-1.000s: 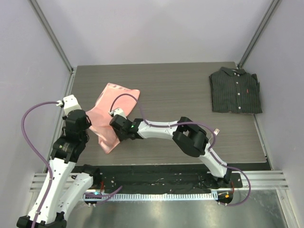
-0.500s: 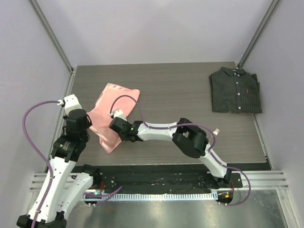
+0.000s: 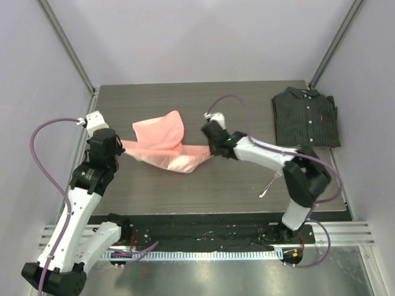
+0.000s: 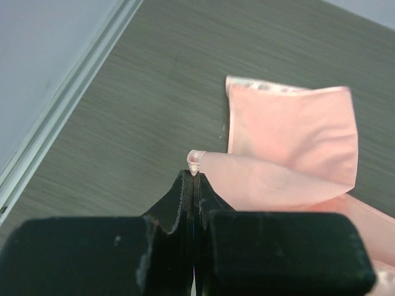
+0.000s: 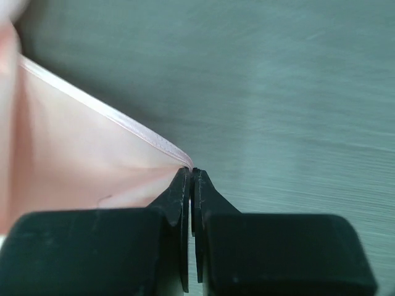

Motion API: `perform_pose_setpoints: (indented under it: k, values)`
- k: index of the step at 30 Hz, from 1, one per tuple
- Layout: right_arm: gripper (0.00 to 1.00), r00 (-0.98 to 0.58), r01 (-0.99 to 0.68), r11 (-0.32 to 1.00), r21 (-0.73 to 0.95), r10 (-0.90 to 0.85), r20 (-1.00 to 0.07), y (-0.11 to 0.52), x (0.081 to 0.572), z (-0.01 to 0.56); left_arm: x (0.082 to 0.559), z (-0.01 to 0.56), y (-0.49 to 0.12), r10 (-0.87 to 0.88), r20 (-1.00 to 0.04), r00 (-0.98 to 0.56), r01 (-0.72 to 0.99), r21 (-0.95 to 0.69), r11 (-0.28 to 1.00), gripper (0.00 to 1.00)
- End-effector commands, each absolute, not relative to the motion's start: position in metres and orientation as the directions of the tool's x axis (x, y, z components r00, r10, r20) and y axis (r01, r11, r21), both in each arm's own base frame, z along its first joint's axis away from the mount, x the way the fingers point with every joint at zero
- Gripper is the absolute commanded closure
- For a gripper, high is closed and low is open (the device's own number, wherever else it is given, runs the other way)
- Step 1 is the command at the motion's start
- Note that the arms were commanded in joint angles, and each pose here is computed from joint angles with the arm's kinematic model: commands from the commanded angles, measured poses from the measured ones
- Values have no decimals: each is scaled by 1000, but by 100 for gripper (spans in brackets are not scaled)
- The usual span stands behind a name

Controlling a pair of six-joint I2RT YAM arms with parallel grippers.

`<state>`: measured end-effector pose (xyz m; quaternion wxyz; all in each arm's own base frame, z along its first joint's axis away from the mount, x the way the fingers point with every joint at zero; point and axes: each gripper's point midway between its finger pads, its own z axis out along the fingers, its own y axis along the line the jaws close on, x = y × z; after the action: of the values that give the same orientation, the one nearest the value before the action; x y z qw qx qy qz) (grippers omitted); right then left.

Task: Fold the napkin, place the utensils inside, and roll it up
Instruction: Flatten the napkin out

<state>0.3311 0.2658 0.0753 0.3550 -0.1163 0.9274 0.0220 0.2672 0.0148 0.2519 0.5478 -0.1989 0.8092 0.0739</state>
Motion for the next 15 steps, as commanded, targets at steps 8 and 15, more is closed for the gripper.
perform_pose_setpoints:
  k: [8, 15]
  values:
    - [99, -283, -96, 994, 42, 13, -959, 181, 341, 356, 315, 434, -14, -327, -941, 85, -187, -337, 923, 100]
    - [99, -54, -146, 979, 144, 137, -989, 147, 302, 480, 272, 525, -16, -305, -918, 256, -39, -325, 945, 100]
